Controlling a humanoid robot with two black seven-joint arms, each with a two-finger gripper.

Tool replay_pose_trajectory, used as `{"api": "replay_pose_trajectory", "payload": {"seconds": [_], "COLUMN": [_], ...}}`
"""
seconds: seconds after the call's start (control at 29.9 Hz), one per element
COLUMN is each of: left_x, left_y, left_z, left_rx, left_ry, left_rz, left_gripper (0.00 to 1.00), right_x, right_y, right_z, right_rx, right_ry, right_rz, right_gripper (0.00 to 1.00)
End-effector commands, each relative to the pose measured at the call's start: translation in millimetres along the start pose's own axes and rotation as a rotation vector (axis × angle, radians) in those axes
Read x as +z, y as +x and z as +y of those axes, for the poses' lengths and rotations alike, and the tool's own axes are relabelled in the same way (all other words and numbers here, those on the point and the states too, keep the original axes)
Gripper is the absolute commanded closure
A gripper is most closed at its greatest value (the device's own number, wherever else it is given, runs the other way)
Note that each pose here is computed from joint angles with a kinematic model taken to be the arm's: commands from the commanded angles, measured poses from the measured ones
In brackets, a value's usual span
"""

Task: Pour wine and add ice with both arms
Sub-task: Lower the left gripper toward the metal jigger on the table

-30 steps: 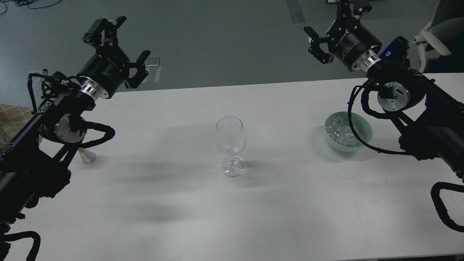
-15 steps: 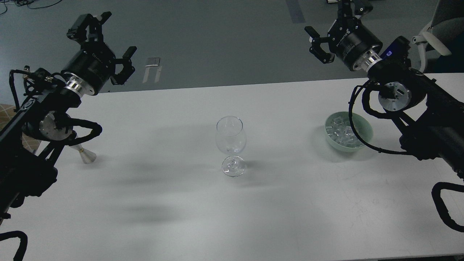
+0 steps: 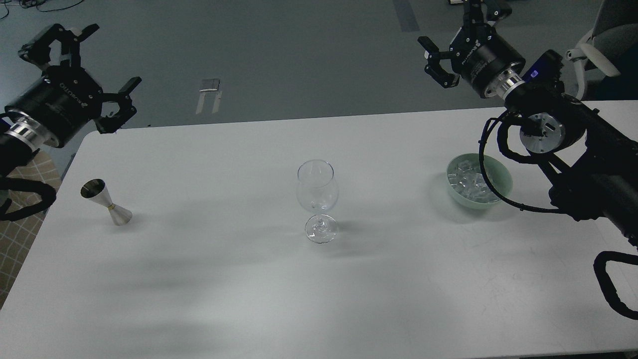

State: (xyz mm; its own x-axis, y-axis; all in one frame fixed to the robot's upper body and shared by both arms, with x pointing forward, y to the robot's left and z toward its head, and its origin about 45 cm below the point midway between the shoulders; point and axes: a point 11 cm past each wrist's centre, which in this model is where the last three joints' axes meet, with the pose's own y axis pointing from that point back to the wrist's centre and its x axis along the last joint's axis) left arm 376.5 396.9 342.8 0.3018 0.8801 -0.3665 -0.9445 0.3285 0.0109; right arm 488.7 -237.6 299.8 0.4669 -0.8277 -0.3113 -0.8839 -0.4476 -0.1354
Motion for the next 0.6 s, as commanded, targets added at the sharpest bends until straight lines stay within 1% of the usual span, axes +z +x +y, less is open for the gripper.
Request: {"api": "replay_pose_trajectory", "payload": {"seconds": [0.0, 0.1, 0.17, 0.3, 0.43, 0.5, 0.57], "left_x": [-7, -22, -31, -63, -89, -108, -139], "left_y": [9, 29, 35, 53, 63, 64, 62], "left_z": [26, 54, 63, 92, 116, 129, 139], "left_rx": [0.030, 0.098, 0.121, 0.210, 0.272, 0.300, 0.320], "left_ry": [0.022, 0.042, 0.040, 0.026, 0.035, 0.062, 0.122], "left_rz": [0.056, 0.125, 0.160, 0.271, 0.342, 0.397, 0.487], "left_gripper": [0.05, 0.05, 0.05, 0.05, 0.05, 0.05, 0.05], "right_x": [2, 2, 2, 3, 4, 5, 5], "right_y": [-2, -2, -2, -2, -2, -2, -2], "right_z": [-1, -1, -1, -1, -1, 0, 0], "right_rx": [-0.002, -0.003, -0.003, -0.003, -0.003, -0.002, -0.001], "right_ry": [-0.001, -0.002, -0.002, -0.006, -0.007, -0.008, -0.009], "right_rz": [-0.004, -0.004, -0.004, -0.002, -0.003, -0.004, -0.005], "right_gripper": [0.00, 0.00, 0.00, 0.00, 0.00, 0.00, 0.00]}}
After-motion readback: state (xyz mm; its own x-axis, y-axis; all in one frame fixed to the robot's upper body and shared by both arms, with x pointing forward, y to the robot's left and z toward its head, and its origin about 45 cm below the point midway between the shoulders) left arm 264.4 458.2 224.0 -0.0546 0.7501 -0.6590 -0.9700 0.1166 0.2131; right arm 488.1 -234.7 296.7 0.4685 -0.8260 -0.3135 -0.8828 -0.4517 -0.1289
